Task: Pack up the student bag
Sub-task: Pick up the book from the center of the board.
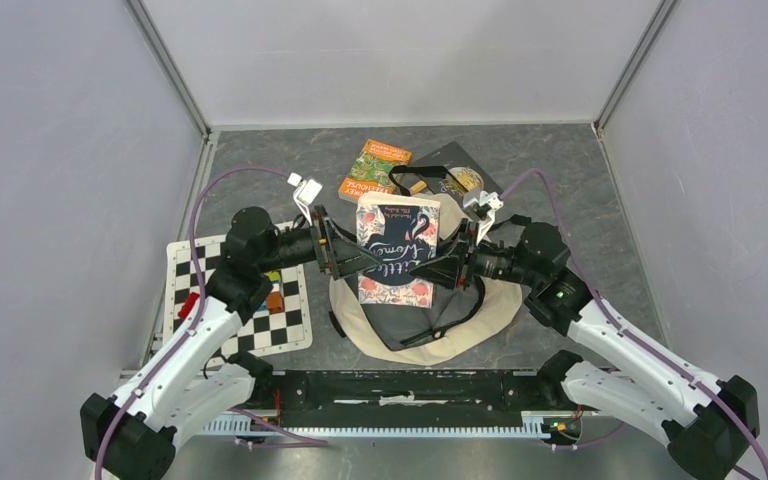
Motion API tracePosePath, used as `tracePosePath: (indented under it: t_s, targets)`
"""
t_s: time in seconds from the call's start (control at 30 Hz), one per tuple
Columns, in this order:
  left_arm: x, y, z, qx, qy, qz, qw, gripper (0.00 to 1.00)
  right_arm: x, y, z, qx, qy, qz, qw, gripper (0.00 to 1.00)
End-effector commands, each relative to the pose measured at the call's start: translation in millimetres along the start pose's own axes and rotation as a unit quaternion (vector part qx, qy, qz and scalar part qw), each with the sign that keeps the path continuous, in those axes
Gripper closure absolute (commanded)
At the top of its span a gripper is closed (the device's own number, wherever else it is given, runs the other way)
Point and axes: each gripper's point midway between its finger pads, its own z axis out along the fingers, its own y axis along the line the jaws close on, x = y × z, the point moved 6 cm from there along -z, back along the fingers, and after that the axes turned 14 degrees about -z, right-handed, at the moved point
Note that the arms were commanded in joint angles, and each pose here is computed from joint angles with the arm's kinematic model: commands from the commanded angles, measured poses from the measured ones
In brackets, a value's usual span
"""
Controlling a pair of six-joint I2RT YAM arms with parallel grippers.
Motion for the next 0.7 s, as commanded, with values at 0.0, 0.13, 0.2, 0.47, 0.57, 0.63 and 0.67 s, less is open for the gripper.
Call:
tracePosePath:
  t_s: [0.0, 0.13, 0.2, 0.47, 0.57, 0.63, 0.67]
  targets:
    - [2, -28, -6, 0.077, 0.015, 0.033, 0.996, 0.00, -43, 18, 3, -0.063, -0.065, -0.068, 0.994, 1.00]
    - [6, -22, -5, 0.080, 0.022, 0.016, 0.996, 0.00, -44, 23, 5, -0.084, -0.071, -0.066, 0.992, 1.00]
    - [8, -19, -3, 0.078, 0.025, 0.008, 0.997, 0.01, -45, 25, 6, -0.092, -0.071, -0.071, 0.991, 1.00]
    - [7, -28, -6, 0.105, 0.009, 0.007, 0.994, 0.45, -30, 20, 11, -0.071, -0.032, -0.072, 0.994, 1.00]
    - [10, -27, -8, 0.103, 0.008, 0.004, 0.995, 0.73, -24, 9, 12, -0.032, -0.014, -0.075, 0.997, 0.94]
    - [12, -25, -9, 0.095, 0.009, 0.000, 0.995, 0.88, -21, -1, 10, 0.012, 0.001, -0.075, 0.997, 0.86]
    - [14, -23, -9, 0.090, 0.009, -0.003, 0.996, 0.96, -20, -6, 9, 0.035, 0.010, -0.077, 0.996, 0.83]
